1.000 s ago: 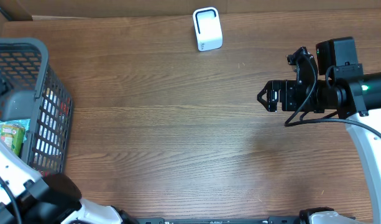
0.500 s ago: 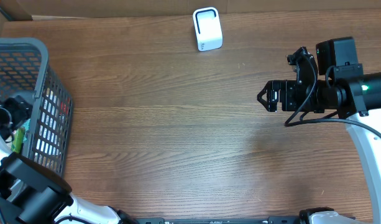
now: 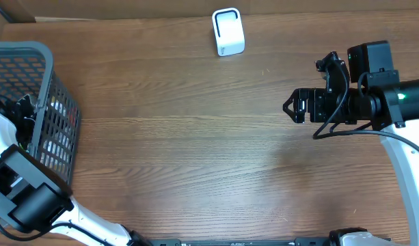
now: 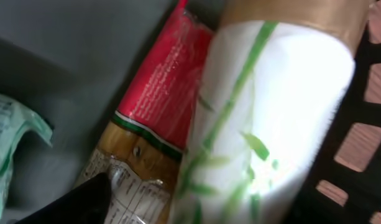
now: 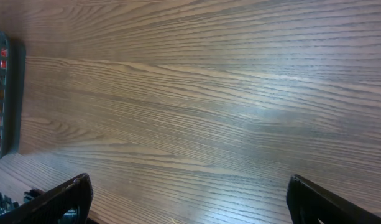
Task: Scan the item barcode
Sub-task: 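Grasp the white tube in the basket with the left gripper and lift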
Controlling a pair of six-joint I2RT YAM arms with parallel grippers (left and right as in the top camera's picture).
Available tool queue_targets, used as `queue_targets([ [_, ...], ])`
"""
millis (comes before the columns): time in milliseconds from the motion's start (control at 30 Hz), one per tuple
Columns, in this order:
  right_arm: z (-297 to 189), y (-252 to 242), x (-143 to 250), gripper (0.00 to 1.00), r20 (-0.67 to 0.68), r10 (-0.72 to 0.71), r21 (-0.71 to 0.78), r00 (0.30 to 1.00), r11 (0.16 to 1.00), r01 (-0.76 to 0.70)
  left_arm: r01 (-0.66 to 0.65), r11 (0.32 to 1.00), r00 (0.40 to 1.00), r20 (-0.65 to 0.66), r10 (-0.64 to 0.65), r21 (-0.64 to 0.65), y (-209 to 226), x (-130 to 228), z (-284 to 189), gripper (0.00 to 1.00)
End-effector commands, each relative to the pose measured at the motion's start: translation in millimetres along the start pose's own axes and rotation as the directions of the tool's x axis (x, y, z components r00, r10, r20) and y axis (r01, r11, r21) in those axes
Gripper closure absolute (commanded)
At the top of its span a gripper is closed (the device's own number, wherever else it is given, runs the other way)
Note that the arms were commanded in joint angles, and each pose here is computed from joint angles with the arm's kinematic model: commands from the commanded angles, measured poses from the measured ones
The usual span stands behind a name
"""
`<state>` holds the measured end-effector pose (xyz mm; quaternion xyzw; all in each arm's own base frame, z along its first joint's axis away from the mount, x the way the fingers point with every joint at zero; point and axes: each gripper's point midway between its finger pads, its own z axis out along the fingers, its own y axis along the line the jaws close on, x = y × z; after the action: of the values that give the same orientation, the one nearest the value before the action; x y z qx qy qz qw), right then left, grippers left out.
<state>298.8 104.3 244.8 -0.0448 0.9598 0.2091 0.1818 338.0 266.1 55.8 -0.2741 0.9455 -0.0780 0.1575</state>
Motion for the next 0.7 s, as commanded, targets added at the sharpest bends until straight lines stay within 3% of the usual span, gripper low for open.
queue_targets([
  [0, -5, 5, -6, 0.00, 0.023, -0.010, -0.010, 1.000, 1.000, 0.010, -0.005, 1.000, 0.998, -0.063, 0.006, 0.007, 3, 15, 19, 0.31],
  [33, -5, 5, -6, 0.00, 0.023, -0.010, -0.010, 1.000, 1.000, 0.010, -0.004, 1.000, 0.998, -0.062, 0.005, 0.007, 3, 14, 19, 0.37],
  [167, -5, 6, -6, 0.00, 0.023, -0.010, -0.013, 1.000, 1.000, 0.011, -0.003, 1.000, 0.998, -0.067, 0.003, 0.008, 2, 16, 19, 0.94],
  [433, -5, 6, -6, 0.00, 0.022, -0.010, -0.013, 1.000, 1.000, 0.010, 0.043, 0.999, 0.998, -0.055, -0.043, 0.003, 0, 1, -2, 0.96],
  [667, -5, 6, -6, 0.00, 0.022, -0.010, -0.014, 1.000, 1.000, 0.010, 0.095, 0.995, 0.992, 0.089, -0.094, -0.012, -19, -55, -101, 0.96],
])
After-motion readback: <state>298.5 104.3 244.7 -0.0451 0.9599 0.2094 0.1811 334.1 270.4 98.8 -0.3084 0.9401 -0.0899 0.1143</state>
